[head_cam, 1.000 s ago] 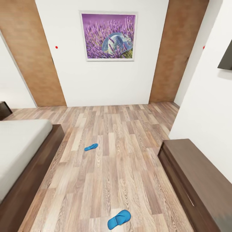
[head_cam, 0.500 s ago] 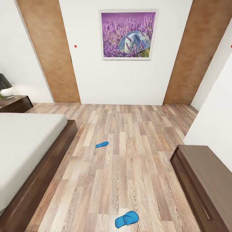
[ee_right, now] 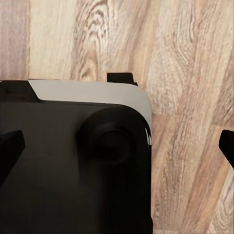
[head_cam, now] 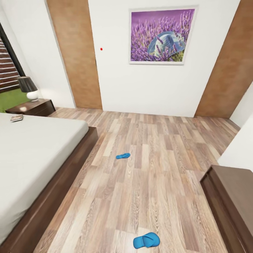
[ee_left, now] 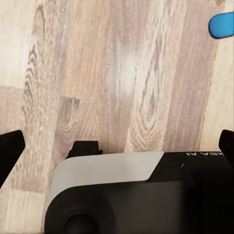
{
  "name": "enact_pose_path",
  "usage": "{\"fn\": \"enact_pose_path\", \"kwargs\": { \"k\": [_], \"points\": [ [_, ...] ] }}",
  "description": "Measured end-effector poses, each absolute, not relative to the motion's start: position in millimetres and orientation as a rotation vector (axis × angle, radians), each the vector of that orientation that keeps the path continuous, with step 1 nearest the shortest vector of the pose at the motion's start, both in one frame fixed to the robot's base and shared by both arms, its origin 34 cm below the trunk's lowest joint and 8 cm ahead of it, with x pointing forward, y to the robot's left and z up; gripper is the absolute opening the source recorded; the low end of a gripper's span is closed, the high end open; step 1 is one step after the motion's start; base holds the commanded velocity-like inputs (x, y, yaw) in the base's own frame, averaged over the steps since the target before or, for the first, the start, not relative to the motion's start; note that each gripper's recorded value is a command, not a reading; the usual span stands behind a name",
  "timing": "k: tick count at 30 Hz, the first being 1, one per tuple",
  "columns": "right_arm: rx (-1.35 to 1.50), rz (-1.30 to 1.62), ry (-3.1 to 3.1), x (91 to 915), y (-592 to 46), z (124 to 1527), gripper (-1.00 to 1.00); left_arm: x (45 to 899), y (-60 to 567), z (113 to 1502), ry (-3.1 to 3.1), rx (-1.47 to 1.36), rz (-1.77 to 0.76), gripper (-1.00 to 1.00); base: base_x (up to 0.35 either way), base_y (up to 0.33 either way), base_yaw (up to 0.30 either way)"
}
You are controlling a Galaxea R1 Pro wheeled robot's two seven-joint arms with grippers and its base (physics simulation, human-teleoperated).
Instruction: In the bedroom, move the book from the bed onto either nightstand, and place the two sandals side by side next to the bed.
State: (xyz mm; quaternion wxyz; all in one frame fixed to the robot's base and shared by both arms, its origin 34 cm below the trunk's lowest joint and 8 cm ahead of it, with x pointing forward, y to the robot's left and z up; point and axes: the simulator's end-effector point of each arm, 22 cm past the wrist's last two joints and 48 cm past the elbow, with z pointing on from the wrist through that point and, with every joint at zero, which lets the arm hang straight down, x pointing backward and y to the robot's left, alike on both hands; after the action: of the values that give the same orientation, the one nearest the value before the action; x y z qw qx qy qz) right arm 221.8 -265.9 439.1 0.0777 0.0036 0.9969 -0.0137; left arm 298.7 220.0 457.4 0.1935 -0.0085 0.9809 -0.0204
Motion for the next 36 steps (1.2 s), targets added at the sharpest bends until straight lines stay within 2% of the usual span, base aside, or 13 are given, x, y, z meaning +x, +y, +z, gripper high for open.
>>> {"fn": "enact_pose_path", "kwargs": {
  "k": [20, 36],
  "points": [
    [0.009, -0.041, 2.993, 219.1, -265.8, 438.6, 1.00, 296.6, 220.0, 456.4, 2.758, -0.024, -0.057, 1.00, 0.000, 0.000, 0.096],
    [0.010, -0.040, 2.994, 218.4, -265.6, 438.6, 1.00, 296.0, 221.0, 456.3, 2.759, -0.023, -0.056, 1.00, 0.041, 0.021, 0.011]
  ]
}}
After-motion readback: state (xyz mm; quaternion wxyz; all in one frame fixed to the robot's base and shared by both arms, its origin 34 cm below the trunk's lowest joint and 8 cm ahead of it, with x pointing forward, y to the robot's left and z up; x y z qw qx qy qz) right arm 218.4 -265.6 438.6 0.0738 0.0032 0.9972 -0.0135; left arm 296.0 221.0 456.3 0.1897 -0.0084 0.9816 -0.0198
